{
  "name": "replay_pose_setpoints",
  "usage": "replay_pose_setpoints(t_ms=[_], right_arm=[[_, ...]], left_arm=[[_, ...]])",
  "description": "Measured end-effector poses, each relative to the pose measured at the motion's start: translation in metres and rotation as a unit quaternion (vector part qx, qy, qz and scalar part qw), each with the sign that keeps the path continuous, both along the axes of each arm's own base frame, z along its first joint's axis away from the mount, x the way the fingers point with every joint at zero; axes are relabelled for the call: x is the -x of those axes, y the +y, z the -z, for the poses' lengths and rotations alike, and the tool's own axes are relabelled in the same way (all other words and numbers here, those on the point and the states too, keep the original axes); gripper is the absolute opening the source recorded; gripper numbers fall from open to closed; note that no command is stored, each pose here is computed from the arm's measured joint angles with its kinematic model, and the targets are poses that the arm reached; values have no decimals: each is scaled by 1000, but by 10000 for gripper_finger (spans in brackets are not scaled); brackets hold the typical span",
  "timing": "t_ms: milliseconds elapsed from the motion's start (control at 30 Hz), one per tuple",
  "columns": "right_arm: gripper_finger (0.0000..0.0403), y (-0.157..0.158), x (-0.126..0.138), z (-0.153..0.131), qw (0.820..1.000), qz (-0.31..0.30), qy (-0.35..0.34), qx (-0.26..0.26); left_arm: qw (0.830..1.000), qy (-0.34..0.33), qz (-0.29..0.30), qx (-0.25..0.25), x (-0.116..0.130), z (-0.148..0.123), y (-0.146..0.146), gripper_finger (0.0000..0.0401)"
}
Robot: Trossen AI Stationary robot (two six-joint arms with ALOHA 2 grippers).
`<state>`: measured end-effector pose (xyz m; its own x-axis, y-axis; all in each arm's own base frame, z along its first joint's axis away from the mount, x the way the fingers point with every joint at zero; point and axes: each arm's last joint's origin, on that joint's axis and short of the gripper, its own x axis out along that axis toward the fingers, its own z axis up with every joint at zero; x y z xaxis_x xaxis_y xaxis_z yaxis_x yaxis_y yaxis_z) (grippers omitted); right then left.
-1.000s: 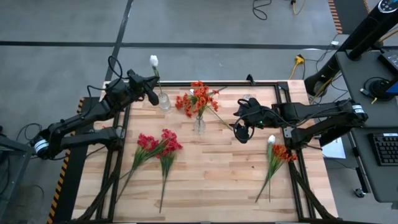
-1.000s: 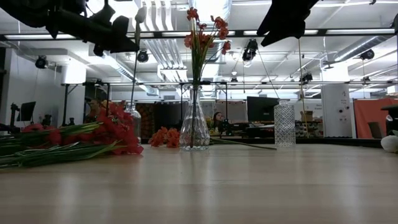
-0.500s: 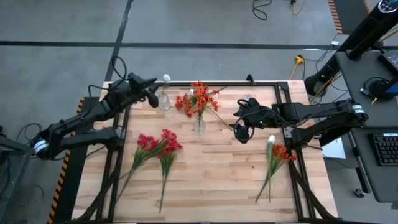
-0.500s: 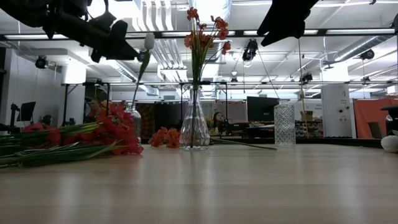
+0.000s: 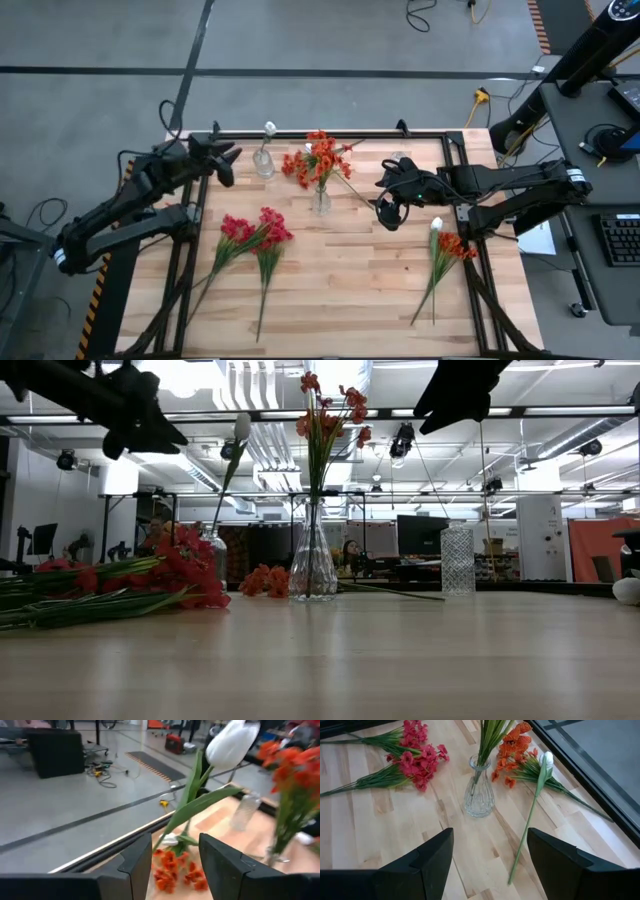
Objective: Sort flowers into vase by color
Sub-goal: Put the middle red flowers into the top right transparent vase
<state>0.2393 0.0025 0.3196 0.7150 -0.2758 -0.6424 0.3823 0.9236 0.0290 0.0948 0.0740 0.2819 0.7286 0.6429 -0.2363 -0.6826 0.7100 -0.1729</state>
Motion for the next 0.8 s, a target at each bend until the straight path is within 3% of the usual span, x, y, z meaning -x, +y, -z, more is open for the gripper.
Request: replay_pose_setpoints(t_ms=[200, 533, 800], right_arm=[[244, 0, 0, 0, 1000, 0, 0, 0], [244, 0, 0, 0, 1000, 1, -1, -1], [244, 0, 0, 0, 1000, 2, -1, -2]], left_arm=[[996, -35, 74, 20, 3, -3, -14, 146], [973, -7, 220, 67, -6, 5, -37, 146], [957, 40, 225, 181, -2, 21, -50, 146]])
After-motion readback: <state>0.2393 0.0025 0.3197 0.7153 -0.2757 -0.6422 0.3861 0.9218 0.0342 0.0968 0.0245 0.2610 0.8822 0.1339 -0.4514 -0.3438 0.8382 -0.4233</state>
